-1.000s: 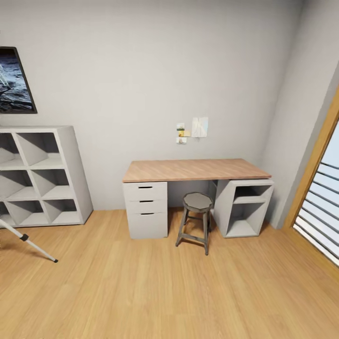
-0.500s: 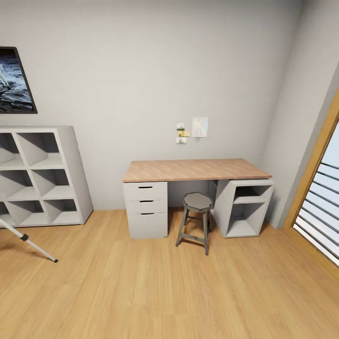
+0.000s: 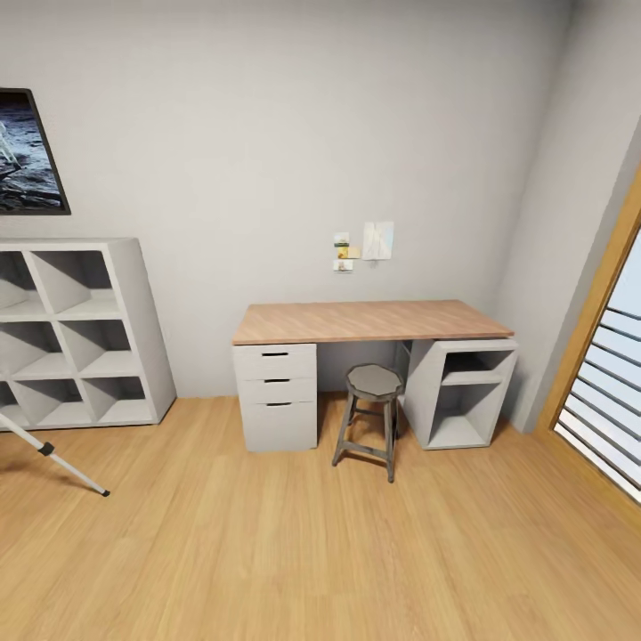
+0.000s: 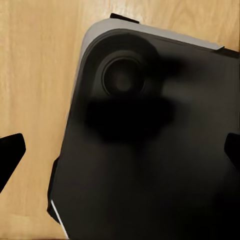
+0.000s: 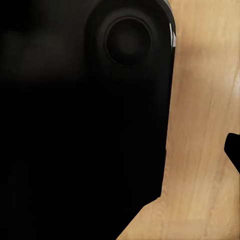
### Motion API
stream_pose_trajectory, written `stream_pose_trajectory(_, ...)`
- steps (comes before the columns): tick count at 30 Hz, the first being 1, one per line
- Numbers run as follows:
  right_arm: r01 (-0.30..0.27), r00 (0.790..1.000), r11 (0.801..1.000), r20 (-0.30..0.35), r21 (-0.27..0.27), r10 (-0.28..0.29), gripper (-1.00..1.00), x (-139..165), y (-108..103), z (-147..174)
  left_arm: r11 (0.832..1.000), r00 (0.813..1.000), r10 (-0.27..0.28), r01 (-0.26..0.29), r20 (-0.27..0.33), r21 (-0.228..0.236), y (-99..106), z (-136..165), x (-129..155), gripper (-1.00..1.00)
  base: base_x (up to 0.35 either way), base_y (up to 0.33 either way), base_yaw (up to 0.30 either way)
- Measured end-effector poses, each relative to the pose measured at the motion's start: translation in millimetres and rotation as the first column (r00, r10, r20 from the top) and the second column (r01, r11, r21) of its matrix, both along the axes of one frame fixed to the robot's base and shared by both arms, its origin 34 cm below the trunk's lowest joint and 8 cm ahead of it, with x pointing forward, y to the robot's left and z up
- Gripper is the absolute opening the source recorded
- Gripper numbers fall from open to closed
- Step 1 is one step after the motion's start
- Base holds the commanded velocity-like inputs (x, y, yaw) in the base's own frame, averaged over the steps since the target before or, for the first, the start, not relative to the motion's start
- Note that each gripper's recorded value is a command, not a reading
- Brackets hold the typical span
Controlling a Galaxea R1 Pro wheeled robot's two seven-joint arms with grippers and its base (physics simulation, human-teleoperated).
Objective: Attach the digital camera to the camera tripod in the bedroom.
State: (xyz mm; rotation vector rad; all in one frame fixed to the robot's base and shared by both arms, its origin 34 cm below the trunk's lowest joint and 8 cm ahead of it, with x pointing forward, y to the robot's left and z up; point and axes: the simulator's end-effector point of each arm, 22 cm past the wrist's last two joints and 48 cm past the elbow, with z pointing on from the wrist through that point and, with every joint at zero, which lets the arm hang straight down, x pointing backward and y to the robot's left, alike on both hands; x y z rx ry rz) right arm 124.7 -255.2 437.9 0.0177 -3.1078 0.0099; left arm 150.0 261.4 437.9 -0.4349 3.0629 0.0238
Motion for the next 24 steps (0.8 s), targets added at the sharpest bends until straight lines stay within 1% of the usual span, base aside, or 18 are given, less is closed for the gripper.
stream_pose_trajectory(2, 0.001, 1.000, 1.000, -0.001, 0.001, -0.001, 1.00, 0, 0, 0, 1.000, 1.000, 0.030, -0.030, 0.000, 0.002, 2, 0, 0, 1.00, 0.000, 0.000, 0.031)
stream_pose_trajectory(3, 0.003, 1.000, 1.000, -0.001, 0.002, -0.003, 1.00, 0, 1, 0, 0.995, 0.995, 0.100, -0.100, 0.001, 0.012, 10, 0, -1, 1.00, 0.000, 0.000, 0.086)
stream_pose_trajectory(4, 0.004, 1.000, 1.000, 0.000, 0.002, -0.004, 1.00, 0, 1, 0, 0.994, 0.995, 0.104, -0.104, 0.001, 0.013, 11, 0, -1, 1.00, 0.000, 0.000, 0.136)
stream_pose_trajectory(9, 0.004, 1.000, 1.000, 0.000, 0.000, -0.004, 1.00, 0, 0, 0, 0.994, 0.994, 0.111, -0.111, 0.002, 0.013, 11, 0, -1, 1.00, 0.000, 0.000, 0.201)
stream_pose_trajectory(17, 0.004, 1.000, 1.000, 0.000, -0.001, -0.004, 1.00, 0, 0, 0, 0.994, 0.994, 0.113, -0.113, 0.002, 0.013, 11, 0, 0, 1.00, 0.000, 0.000, 0.256)
stream_pose_trajectory(24, 0.004, 1.000, 1.000, 0.000, -0.001, -0.004, 1.00, 0, 0, 0, 0.995, 0.995, 0.101, -0.101, 0.000, 0.014, 10, 0, -1, 1.00, 0.000, 0.000, 0.266)
